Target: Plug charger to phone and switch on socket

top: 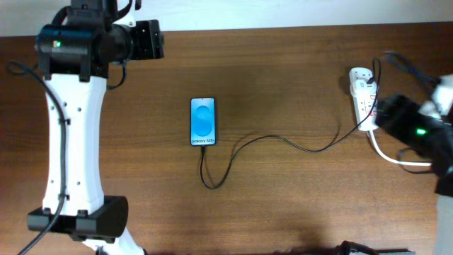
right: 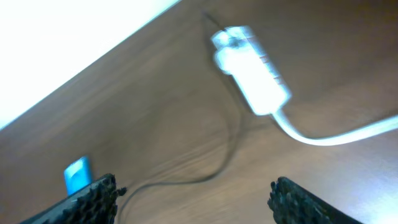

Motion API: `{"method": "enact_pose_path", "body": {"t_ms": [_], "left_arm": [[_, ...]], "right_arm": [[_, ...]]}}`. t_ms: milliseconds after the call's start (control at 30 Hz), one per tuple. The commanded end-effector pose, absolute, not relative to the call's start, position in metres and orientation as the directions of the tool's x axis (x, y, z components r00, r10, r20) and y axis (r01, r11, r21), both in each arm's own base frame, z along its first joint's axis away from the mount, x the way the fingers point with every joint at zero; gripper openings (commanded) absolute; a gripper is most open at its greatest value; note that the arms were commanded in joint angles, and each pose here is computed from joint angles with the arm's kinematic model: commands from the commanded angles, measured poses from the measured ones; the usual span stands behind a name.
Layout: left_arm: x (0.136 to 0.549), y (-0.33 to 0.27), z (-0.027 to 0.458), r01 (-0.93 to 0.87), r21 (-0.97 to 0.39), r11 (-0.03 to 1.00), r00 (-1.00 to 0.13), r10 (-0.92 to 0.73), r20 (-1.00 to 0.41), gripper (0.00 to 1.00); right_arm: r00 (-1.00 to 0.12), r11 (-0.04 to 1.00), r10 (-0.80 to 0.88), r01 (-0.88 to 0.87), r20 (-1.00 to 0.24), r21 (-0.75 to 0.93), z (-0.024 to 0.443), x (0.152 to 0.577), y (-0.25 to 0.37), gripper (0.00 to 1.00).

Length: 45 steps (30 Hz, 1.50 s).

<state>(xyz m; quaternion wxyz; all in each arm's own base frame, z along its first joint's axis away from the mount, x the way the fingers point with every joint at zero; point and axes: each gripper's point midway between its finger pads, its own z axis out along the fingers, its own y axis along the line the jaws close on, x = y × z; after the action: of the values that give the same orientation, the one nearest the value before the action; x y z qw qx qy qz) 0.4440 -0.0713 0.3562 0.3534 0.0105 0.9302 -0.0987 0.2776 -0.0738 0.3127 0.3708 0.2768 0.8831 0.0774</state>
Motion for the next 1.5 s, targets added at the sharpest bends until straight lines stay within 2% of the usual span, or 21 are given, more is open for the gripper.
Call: {"method": "enact_pose_path", "body": {"t_ms": [0, 100, 300, 700, 867, 1033, 1467], "left_arm": [[0.436, -0.068, 0.364, 0.093, -0.163, 0.982, -0.745, -0.04, -0.666, 1.0], [0.429, -0.067, 0.357, 0.086, -0.162, 0.983, -0.77, -0.038, -0.637, 1.0], [0.415, -0.066, 0.346, 0.075, -0.16, 0.984, -0.813, -0.033, -0.581, 1.0], [0.415, -0.066, 0.346, 0.074, -0.16, 0.984, -0.815, -0.033, -0.579, 1.0], [0.415, -0.066, 0.346, 0.074, -0.16, 0.984, -0.815, -0.033, -0.579, 1.0], [0.415, -0.066, 0.346, 0.075, -0.16, 0.984, -0.815, -0.033, -0.579, 1.0], [0.415, -0.066, 0.346, 0.075, -0.16, 0.984, -0.815, -0.033, -0.579, 1.0]], "right_arm": [[-0.55, 0.788, 0.598, 0.538, -0.583, 0.299, 0.298, 0.271, -0.125, 0.82], [-0.547, 0.713, 0.691, 0.623, -0.473, 0.322, 0.262, 0.276, -0.163, 0.82], [-0.594, 0.687, 0.726, 0.618, -0.345, 0.381, 0.207, 0.306, -0.189, 0.81], [-0.578, 0.736, 0.675, 0.562, -0.458, 0.377, 0.18, 0.364, -0.225, 0.83], [-0.608, 0.744, 0.668, 0.551, -0.429, 0.377, 0.149, 0.383, -0.227, 0.83], [-0.714, 0.828, 0.558, 0.447, -0.422, 0.339, 0.115, 0.398, -0.215, 0.83], [-0.718, 0.819, 0.571, 0.47, -0.398, 0.328, 0.062, 0.429, -0.214, 0.86]]}}
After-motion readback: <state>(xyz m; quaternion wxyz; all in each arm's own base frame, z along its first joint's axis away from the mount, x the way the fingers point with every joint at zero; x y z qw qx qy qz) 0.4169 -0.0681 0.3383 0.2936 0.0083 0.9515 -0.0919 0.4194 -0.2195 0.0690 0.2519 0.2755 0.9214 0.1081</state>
